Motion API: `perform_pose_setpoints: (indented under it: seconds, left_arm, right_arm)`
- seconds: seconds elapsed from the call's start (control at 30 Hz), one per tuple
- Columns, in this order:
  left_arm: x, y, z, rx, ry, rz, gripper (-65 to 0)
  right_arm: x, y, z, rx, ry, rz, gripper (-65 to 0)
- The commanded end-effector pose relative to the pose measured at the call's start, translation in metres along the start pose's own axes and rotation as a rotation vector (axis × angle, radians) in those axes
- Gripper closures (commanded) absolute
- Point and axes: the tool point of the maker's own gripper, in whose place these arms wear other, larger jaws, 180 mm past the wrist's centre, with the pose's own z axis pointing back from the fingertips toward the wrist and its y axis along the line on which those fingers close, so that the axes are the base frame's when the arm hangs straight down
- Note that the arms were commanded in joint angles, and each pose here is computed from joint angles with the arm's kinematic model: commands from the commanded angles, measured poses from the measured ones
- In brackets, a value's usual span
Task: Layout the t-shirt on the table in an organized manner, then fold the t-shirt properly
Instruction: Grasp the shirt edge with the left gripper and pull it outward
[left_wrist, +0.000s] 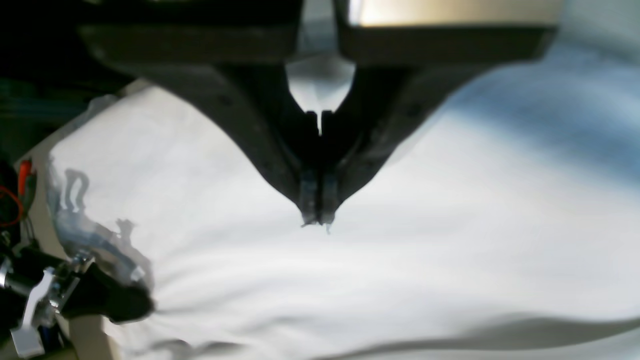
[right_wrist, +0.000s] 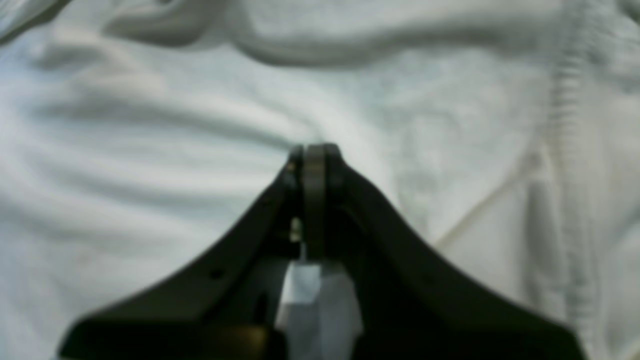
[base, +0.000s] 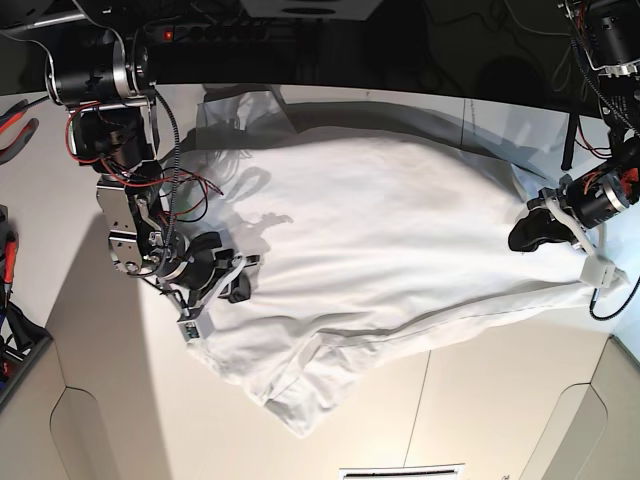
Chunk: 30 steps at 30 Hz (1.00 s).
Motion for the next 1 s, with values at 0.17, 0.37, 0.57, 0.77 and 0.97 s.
perform_pose_setpoints:
  seconds: [0.17, 0.37, 0.57, 0.77, 0.97]
  left_arm:
    - [0.025, 0.007, 0.014, 0.011, -0.073, -0.02, -8.3]
    - [0.015, 0.01, 0.01, 0.037, -0.03, -0.044, -27.8]
    - [0.008, 0.007, -0.011, 0.09, -0.002, -0.136, -30.3]
    - [-0.003, 0.008, -0.035, 0.194, 0.047, -0.26, -30.6]
    - [-0.005, 0.019, -0.054, 0.257, 0.09, -0.29, -30.6]
  right_arm:
    - [0.001, -0.093, 0.03, -0.252, 0.027, -0.024, 0.0]
    - [0.005, -0.101, 0.034, -0.264, -0.004, -0.093, 0.0]
    - [0.006, -0.096, 0.033, -0.234, -0.005, -0.083, 0.0]
    - [0.006, -0.096, 0.033, -0.234, -0.005, -0.083, 0.0]
    - [0.006, -0.096, 0.033, -0.234, -0.005, -0.083, 0.0]
